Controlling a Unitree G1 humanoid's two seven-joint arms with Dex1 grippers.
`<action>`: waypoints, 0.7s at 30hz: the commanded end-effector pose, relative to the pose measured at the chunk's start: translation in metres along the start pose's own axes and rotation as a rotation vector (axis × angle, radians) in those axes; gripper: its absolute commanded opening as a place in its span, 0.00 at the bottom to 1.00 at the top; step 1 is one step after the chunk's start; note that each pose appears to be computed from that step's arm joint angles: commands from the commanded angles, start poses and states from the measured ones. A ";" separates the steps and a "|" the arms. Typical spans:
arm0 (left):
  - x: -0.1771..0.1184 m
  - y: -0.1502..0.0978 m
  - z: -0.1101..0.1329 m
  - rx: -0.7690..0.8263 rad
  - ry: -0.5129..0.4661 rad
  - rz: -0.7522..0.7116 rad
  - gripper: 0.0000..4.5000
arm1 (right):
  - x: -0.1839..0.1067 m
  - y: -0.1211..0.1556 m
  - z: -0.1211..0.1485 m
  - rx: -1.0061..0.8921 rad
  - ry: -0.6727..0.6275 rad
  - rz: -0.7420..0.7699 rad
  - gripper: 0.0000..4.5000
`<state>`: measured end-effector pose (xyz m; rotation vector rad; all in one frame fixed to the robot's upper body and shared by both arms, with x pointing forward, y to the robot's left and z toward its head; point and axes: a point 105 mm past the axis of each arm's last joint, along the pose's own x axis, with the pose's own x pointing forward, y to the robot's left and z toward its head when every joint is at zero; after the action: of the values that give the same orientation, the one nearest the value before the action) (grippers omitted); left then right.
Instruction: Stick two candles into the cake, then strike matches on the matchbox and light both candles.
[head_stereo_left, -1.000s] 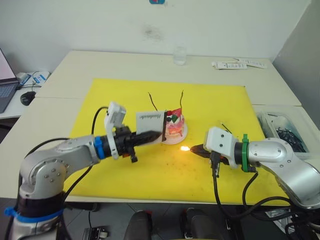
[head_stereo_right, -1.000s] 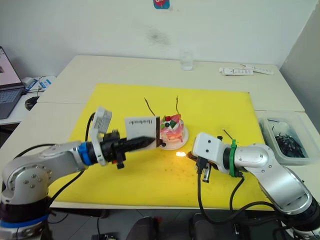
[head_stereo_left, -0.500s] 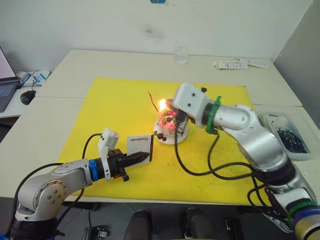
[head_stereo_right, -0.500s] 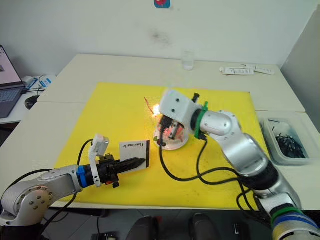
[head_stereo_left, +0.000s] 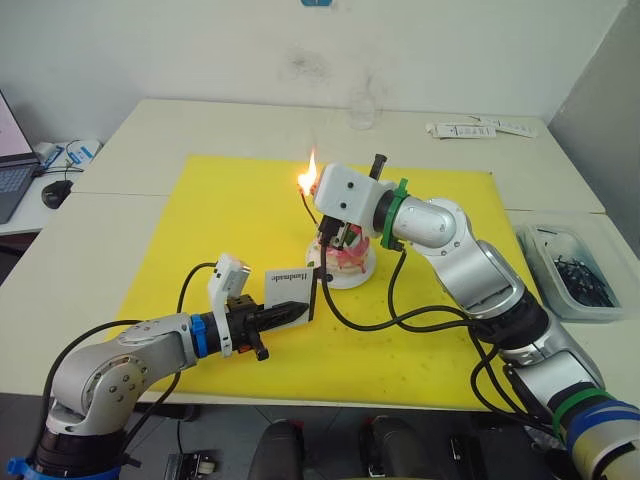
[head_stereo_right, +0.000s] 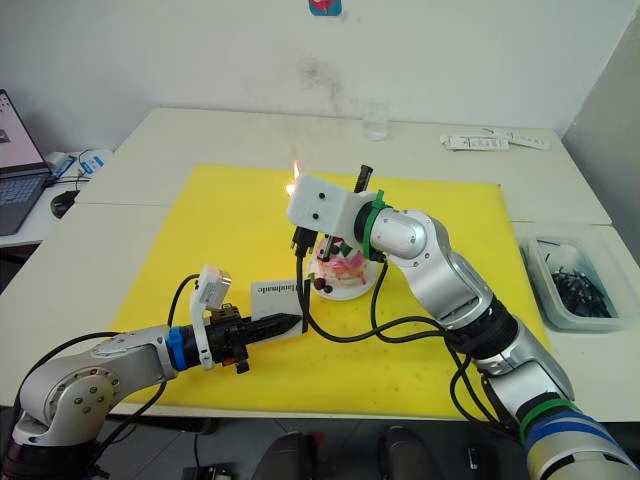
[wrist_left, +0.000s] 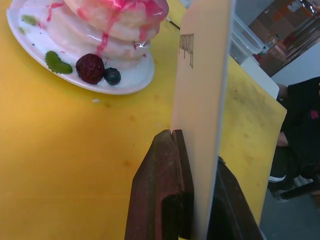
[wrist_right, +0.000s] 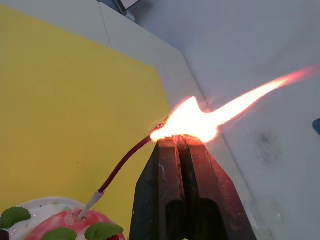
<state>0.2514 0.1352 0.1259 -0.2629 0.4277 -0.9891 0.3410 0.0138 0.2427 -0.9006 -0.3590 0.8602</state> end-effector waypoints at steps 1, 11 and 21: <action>0.002 -0.005 0.009 0.044 -0.025 -0.022 0.00 | 0.002 -0.005 0.013 -0.058 -0.049 -0.013 0.01; 0.002 -0.006 0.008 0.048 -0.024 -0.028 0.00 | 0.007 0.002 0.009 -0.089 -0.053 0.011 0.01; 0.002 -0.005 0.008 0.051 -0.025 -0.034 0.00 | 0.007 0.002 0.006 -0.085 -0.045 0.018 0.01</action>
<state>0.2526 0.1351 0.1283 -0.2481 0.4083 -1.0013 0.3421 0.0241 0.2358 -0.9661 -0.3996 0.8999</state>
